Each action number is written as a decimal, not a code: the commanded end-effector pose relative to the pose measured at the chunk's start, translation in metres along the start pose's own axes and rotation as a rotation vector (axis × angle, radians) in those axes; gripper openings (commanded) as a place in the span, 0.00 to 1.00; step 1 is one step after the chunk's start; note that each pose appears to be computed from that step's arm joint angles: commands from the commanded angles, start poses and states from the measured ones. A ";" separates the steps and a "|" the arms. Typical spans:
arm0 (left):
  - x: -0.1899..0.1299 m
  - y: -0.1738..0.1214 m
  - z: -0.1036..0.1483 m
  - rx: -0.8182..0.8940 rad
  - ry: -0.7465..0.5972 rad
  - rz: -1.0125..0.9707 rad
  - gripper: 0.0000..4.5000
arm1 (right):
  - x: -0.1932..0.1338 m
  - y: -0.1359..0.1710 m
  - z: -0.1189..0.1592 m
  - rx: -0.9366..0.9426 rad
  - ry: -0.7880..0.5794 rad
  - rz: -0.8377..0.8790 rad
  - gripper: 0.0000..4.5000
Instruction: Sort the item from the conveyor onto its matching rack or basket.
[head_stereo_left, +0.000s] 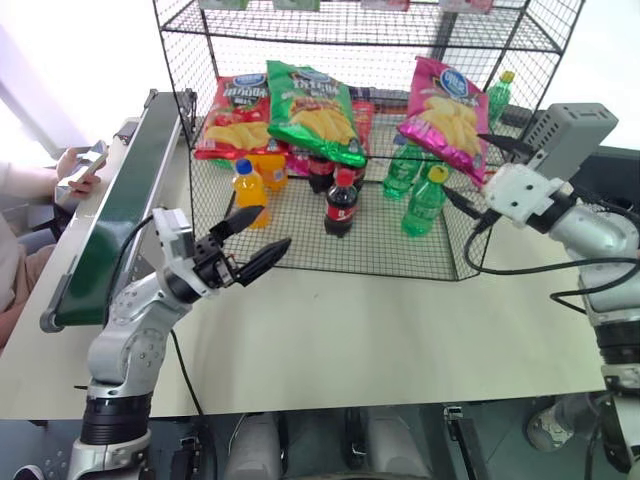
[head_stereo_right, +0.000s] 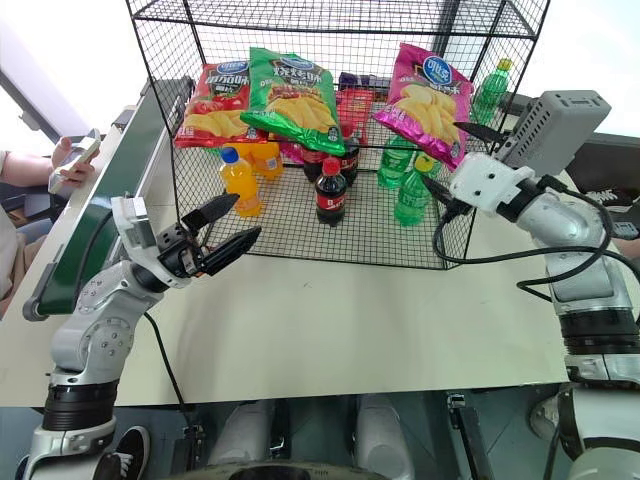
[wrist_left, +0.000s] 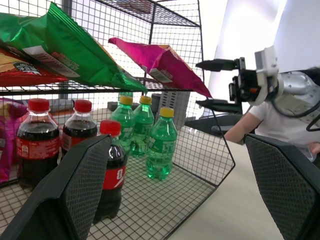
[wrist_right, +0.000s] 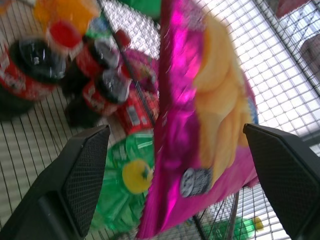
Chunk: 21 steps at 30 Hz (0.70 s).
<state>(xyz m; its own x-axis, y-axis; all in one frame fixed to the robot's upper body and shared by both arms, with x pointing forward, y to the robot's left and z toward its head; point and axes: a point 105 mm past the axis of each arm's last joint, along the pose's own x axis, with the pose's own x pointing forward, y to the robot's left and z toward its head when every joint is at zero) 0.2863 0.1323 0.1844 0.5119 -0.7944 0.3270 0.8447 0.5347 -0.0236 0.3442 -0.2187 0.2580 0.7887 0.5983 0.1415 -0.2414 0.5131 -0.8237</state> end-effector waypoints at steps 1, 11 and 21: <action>0.002 -0.003 0.006 0.038 -0.011 -0.020 1.00 | -0.009 -0.008 0.028 0.078 -0.131 0.010 0.98; -0.047 0.008 0.008 0.096 0.222 0.079 1.00 | -0.038 0.085 0.068 0.920 -0.185 0.429 0.98; -0.111 0.034 0.007 0.231 0.507 0.264 1.00 | -0.057 0.105 0.042 0.909 -0.042 0.508 0.98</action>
